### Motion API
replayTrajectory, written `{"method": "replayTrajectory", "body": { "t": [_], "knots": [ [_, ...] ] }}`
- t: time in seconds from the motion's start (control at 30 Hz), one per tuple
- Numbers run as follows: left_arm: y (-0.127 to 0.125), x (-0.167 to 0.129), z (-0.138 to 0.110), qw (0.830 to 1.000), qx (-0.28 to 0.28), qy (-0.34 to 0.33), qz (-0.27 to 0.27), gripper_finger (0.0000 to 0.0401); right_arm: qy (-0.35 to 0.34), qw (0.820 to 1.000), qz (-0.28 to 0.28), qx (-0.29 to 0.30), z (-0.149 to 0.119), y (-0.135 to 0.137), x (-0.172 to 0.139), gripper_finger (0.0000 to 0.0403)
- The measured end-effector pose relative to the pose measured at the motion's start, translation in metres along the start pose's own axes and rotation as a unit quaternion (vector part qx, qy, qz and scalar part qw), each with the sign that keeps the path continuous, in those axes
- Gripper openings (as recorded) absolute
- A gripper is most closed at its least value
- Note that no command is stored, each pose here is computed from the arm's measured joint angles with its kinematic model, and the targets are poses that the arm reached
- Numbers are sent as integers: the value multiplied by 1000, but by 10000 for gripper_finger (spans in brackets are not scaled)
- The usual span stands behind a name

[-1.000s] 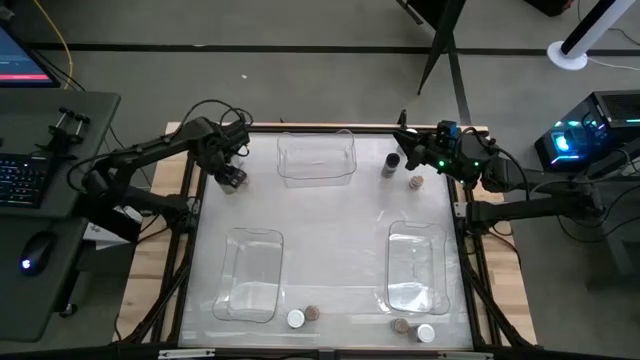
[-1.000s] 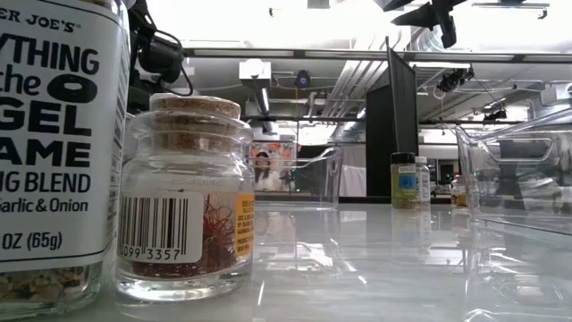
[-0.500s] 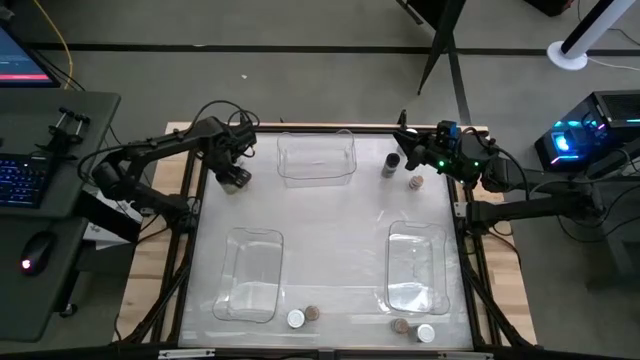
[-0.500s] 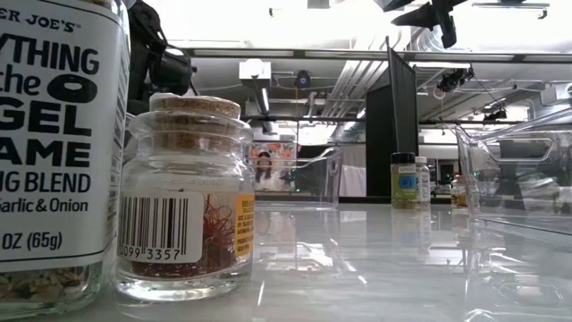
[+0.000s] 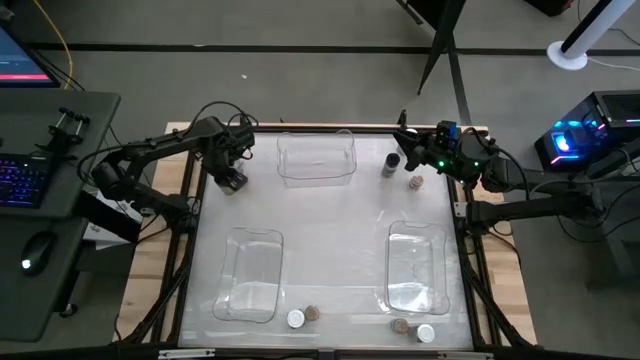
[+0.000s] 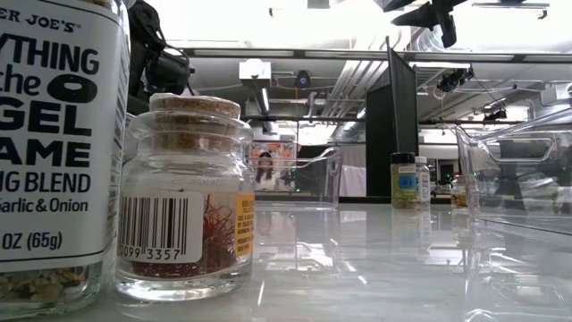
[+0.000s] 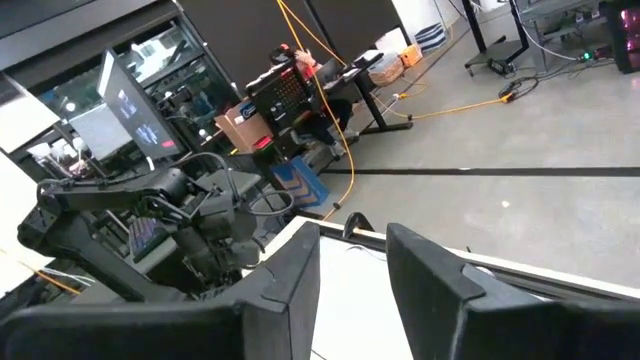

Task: Sort spices by type
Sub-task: Put the green seasoning bottle into the bottom left transparent bin

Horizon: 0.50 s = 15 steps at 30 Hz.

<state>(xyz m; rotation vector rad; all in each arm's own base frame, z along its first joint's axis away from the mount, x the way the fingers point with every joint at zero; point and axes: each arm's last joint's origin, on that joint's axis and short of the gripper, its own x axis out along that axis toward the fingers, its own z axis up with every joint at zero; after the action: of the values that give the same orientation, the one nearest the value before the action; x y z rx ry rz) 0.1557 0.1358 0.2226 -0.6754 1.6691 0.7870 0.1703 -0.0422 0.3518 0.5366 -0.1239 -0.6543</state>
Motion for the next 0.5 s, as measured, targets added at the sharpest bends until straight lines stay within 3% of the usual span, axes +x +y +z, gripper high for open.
{"method": "replayTrajectory", "body": {
  "t": [0.17,0.23,0.33,0.5],
  "knots": [
    [5,-24,-16,998,28,50,-1,166,0,1000,0,0,0,0,0,114],
    [8,-42,-23,999,30,32,-18,166,0,1000,0,0,0,0,0,114],
    [8,-76,-41,991,27,-49,-123,166,0,1000,0,0,0,0,0,114],
    [6,-129,-90,949,66,-159,-263,166,9,1000,12,-1,-1,1,0,114]
  ]
}}
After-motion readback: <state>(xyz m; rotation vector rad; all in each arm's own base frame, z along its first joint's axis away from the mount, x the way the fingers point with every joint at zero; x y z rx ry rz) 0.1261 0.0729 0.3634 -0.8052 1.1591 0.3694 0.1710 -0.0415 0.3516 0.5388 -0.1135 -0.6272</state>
